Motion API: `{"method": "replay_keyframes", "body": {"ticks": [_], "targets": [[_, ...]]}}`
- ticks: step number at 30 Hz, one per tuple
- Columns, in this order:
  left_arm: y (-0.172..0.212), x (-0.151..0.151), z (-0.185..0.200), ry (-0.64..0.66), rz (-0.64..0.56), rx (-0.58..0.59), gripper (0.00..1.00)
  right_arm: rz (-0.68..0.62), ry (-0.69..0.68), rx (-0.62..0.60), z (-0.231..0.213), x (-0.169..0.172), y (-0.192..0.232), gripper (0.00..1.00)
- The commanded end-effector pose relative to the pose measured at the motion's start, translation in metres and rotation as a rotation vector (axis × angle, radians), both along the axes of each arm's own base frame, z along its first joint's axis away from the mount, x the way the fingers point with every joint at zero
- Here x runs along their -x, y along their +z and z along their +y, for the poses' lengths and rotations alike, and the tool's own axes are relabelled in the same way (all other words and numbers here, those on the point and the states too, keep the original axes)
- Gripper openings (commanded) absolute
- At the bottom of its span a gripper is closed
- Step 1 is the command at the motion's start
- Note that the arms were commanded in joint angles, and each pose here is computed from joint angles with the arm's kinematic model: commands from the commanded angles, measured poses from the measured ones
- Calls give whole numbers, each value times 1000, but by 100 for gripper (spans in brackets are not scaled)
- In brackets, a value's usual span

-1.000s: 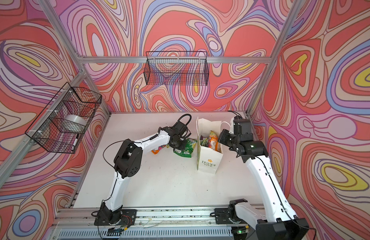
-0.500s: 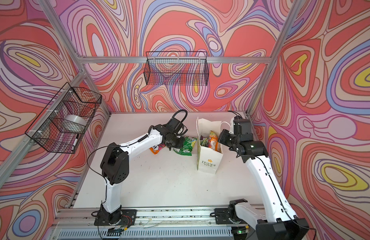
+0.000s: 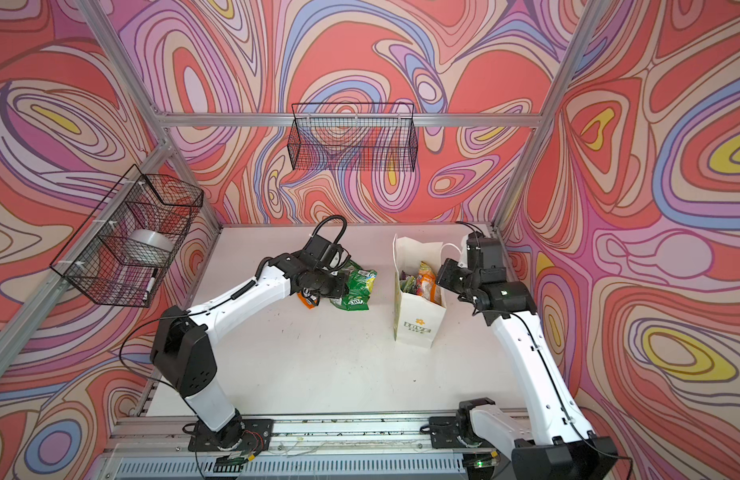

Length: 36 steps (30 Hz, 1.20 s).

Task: Place the snacks into the paper bag
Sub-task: 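Lift the green snack bag and carry it toward the paper bag with the left gripper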

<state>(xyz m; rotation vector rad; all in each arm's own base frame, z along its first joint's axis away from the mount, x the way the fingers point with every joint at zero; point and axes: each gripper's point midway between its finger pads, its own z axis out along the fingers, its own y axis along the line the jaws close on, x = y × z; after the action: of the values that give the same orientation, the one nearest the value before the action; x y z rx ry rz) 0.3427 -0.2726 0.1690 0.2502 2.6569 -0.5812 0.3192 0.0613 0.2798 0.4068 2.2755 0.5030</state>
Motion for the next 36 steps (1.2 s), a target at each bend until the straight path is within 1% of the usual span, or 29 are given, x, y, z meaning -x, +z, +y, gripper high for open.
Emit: {"method": "replay_keyframes", "body": {"ticks": [1, 6, 10, 17, 21, 23, 28, 31, 33, 36], "targets": [[48, 1, 2, 11, -91, 92, 4, -53, 17, -14, 5, -3, 15, 0], [82, 13, 13, 12, -151, 135, 4, -58, 16, -16, 4, -4, 17, 0], [118, 24, 20, 14, -212, 189, 5, -55, 16, -12, 4, -6, 16, 0], [185, 47, 22, -21, -301, 328, 4, -46, 11, 12, 1, -7, 13, 0], [215, 55, 15, -62, -324, 409, 5, -48, 11, 15, 1, -8, 14, 0], [231, 57, 8, -84, -333, 457, 5, -48, 11, 15, 1, -9, 14, 0], [271, 62, -14, -150, -380, 534, 5, -48, 12, 13, 2, -10, 14, 0], [293, 75, -42, -231, -412, 561, 5, -49, 15, 8, 3, -10, 16, 0], [301, 82, -63, -281, -428, 564, 5, -51, 10, 7, 2, -9, 16, 0], [303, 88, -95, -337, -407, 577, 5, -48, 12, 3, 3, -8, 14, 0]]}}
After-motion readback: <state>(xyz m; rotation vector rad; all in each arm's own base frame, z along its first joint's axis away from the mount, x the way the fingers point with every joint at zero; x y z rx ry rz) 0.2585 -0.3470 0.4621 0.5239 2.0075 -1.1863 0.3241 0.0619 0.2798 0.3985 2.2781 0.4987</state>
